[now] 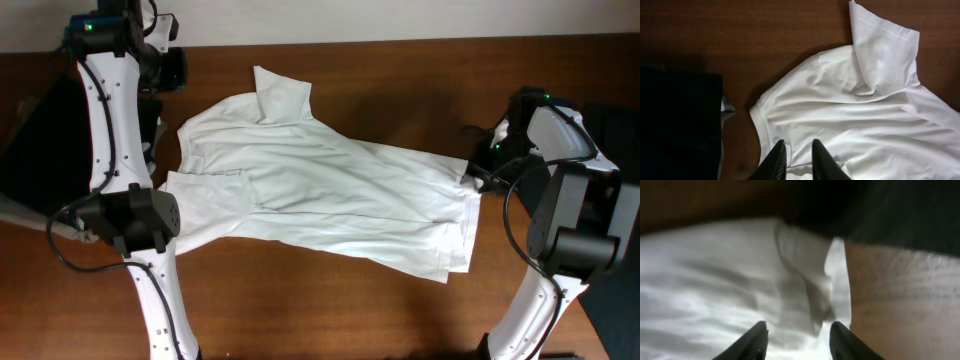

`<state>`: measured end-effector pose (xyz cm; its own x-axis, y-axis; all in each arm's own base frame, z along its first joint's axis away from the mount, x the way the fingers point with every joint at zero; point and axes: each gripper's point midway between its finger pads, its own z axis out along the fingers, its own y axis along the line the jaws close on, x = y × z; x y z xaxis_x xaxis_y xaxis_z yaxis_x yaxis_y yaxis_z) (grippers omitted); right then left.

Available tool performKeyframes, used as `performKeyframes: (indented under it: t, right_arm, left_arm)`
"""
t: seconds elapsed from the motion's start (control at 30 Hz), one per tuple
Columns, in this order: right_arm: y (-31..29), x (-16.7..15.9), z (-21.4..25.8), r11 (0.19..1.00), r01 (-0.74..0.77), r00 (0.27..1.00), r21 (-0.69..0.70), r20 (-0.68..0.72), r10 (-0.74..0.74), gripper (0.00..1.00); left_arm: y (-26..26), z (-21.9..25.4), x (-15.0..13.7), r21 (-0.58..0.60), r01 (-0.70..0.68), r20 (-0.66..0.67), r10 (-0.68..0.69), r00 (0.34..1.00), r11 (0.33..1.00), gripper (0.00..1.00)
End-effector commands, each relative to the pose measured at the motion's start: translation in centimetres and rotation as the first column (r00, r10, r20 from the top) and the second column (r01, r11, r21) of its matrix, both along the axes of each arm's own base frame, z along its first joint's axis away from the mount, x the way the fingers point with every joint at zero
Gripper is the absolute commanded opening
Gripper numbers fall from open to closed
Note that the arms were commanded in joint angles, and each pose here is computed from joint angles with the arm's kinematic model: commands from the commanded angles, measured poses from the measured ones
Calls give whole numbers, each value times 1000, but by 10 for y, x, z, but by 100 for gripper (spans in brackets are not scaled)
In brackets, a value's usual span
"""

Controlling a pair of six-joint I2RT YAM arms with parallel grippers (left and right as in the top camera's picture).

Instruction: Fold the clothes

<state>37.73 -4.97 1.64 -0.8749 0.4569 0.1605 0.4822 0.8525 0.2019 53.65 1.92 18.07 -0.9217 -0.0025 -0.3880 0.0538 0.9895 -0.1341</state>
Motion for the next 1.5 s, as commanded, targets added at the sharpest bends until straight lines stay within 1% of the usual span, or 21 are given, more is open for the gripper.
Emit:
performKeyframes:
  t: [0.0, 0.17, 0.23, 0.3, 0.43, 0.57, 0.63, 0.7, 0.73, 0.77, 0.8, 0.83, 0.97, 1.03, 1.1, 1.2, 1.23, 1.27, 1.33, 1.4, 1.47]
  right_arm:
    - [1, 12, 13, 999, 51, 997, 0, 52, -51, 43]
    - [6, 2, 1, 998, 65, 998, 6, 15, -66, 41]
    - [7, 0, -2, 997, 71, 997, 7, 10, -71, 25]
    - [8, 7, 2, 997, 73, 997, 27, 37, -74, 4]
    - [7, 28, 33, 997, 63, 991, 42, 118, -67, 4]
    - [-6, 75, 80, 996, 84, 949, 3, 306, -80, 4]
    - [-23, 98, 84, 978, 202, 911, -43, 376, -172, 4]
    - [-44, 109, 86, 943, 313, 875, -110, 418, -242, 4]
    - [-51, 116, 89, 933, 332, 860, -137, 452, -239, 20]
    - [-55, 118, 90, 929, 335, 854, -156, 466, -230, 45]
    - [-64, 116, 90, 916, 353, 854, -191, 466, -232, 57]
    - [-68, 111, 89, 913, 360, 858, -192, 452, -243, 62]
    - [-62, 77, 93, 971, 200, 922, -133, 362, -140, 64]
    - [-42, 59, 126, 995, 61, 921, -76, 388, -27, 64]
    - [-35, 35, 166, 995, 53, 910, -88, 414, -12, 67]
    - [-22, -5, 219, 993, 77, 890, -93, 456, -26, 69]
    - [-18, -17, 224, 993, 77, 897, -88, 441, -30, 66]
    - [-15, -25, 220, 994, 72, 913, -79, 406, -34, 48]
    - [-5, -32, 198, 997, 52, 941, -59, 338, -29, 31]
    - [11, -30, 158, 999, 29, 960, -39, 279, -17, 20]
    - [27, -21, 117, 999, 5, 961, -34, 275, 4, 12]
  left_arm:
    - [-9, 7, 1, -13, 17, 19, -17, 1000, 1000, 22]
    - [-10, 7, 1, -13, 18, 18, -18, 1000, 1000, 22]
    - [-10, 7, 1, -13, 18, 18, -18, 1000, 1000, 23]
    - [-10, 8, 1, -13, 18, 20, -18, 1000, 1000, 26]
    - [-10, 8, 2, -12, 18, 22, -18, 1000, 1000, 27]
    - [-10, 8, 2, -12, 18, 22, -17, 1000, 1000, 27]
    - [-10, 8, 2, -12, 18, 22, -18, 1000, 1000, 27]
    - [-10, 8, 1, -12, 18, 21, -17, 1000, 1000, 27]
    - [-10, 7, 1, -13, 18, 19, -18, 1000, 1000, 27]
    - [-10, 7, 0, -13, 18, 15, -18, 1000, 1000, 27]
    - [-10, 7, -1, -13, 18, 11, -18, 1000, 1000, 27]
    - [-8, 6, -3, -14, 15, 3, -15, 1000, 1000, 28]
    - [-8, 2, -17, -3, 56, -48, -56, 997, 998, 33]
    - [-7, 12, -34, 0, 73, -77, -73, 994, 997, 38]
    - [-1, 42, -50, 6, 64, -48, -63, 997, 998, 39]
    - [2, 115, -73, 33, 49, 111, -53, 992, 998, 44]
    - [0, 134, -81, 40, 47, 153, -53, 987, 998, 45]
    - [0, 144, -86, 38, 37, 174, -43, 984, 999, 46]
    - [-2, 164, -100, 40, 30, 211, -38, 977, 999, 47]
    - [-4, 173, -115, 41, 30, 215, -38, 976, 999, 47]
    - [-11, 162, -122, -1, 54, 168, -53, 984, 999, 46]
